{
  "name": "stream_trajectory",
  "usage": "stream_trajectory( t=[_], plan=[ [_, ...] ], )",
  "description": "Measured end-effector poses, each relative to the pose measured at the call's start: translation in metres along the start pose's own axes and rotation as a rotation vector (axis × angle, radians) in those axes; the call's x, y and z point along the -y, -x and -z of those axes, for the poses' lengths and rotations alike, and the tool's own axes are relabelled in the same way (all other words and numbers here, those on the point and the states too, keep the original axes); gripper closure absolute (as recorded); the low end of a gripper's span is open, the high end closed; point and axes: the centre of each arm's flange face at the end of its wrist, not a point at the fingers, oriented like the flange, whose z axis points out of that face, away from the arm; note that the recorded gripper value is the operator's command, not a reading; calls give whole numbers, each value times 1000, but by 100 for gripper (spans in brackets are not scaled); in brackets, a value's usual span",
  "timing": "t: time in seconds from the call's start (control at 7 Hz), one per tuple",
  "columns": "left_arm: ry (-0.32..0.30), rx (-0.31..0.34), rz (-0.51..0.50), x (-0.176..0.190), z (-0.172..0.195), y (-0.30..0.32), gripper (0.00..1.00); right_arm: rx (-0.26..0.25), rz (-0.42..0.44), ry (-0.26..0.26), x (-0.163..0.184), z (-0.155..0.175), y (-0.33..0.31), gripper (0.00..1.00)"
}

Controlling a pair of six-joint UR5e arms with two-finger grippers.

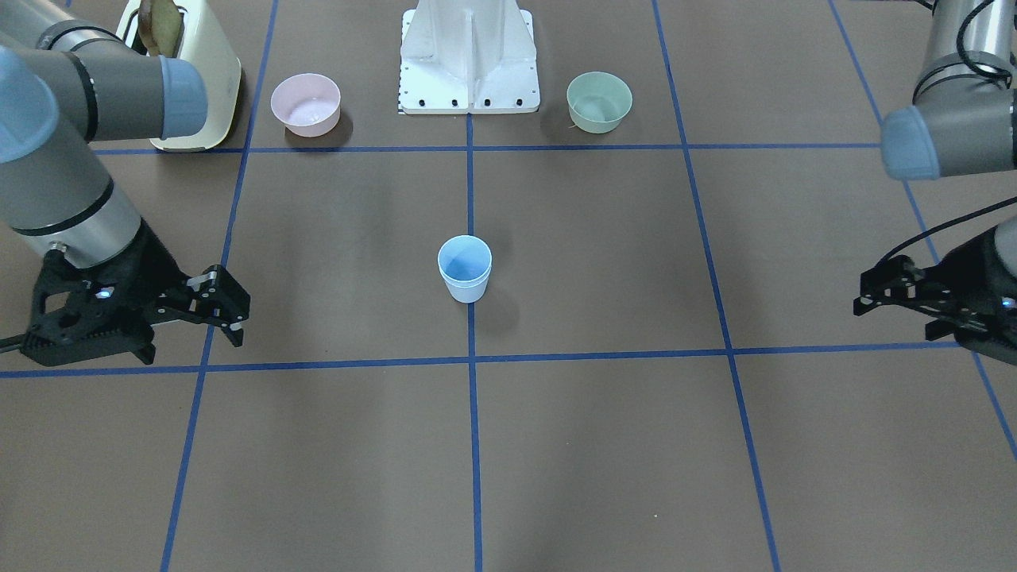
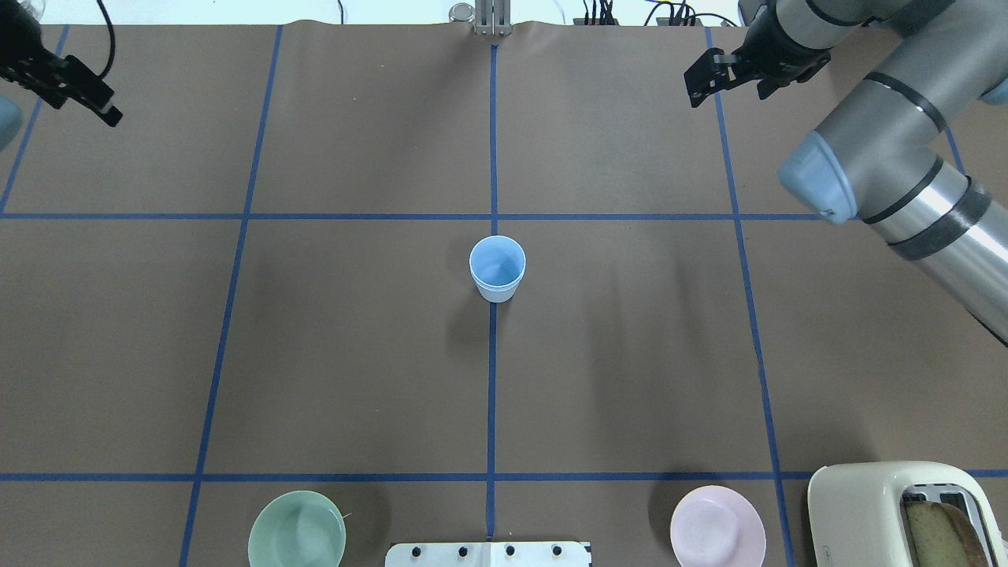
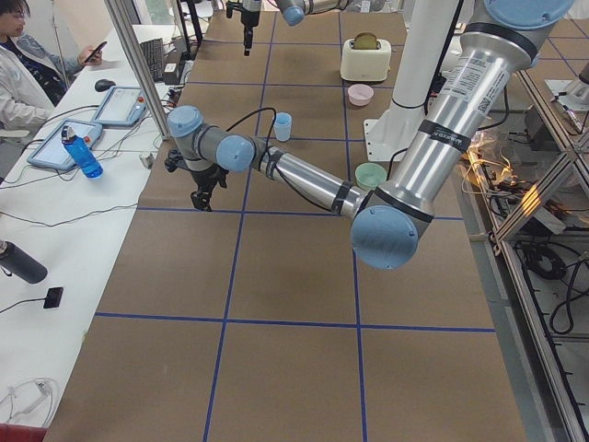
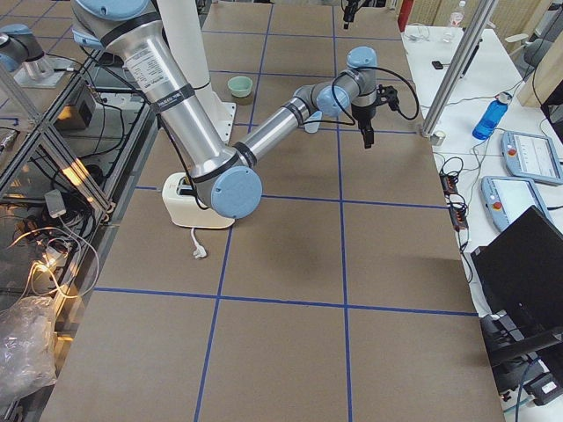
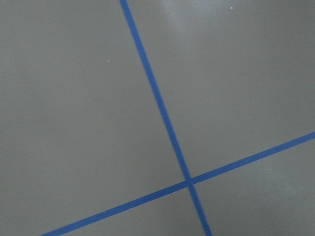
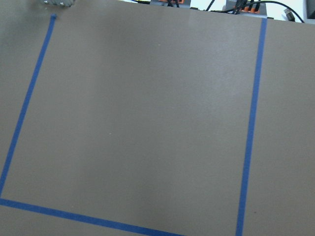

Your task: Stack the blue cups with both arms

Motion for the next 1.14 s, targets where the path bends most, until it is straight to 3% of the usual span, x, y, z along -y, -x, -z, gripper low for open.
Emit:
stream_trajectory(
  t=[0.43, 0.71, 0.86, 1.14],
  plan=[
    [-5, 27, -1, -52, 17, 80, 2, 62, -38, -2, 0, 32, -108, 0],
    [-17, 40, 19, -79, 29, 115, 2, 40, -50, -11, -4, 52, -189, 0],
    [-19, 43, 28, -92, 32, 128, 2, 16, -19, 3, -8, 49, -221, 0],
    [-11, 47, 45, -120, 30, 151, 2, -34, -62, 64, -32, 25, -291, 0]
  ],
)
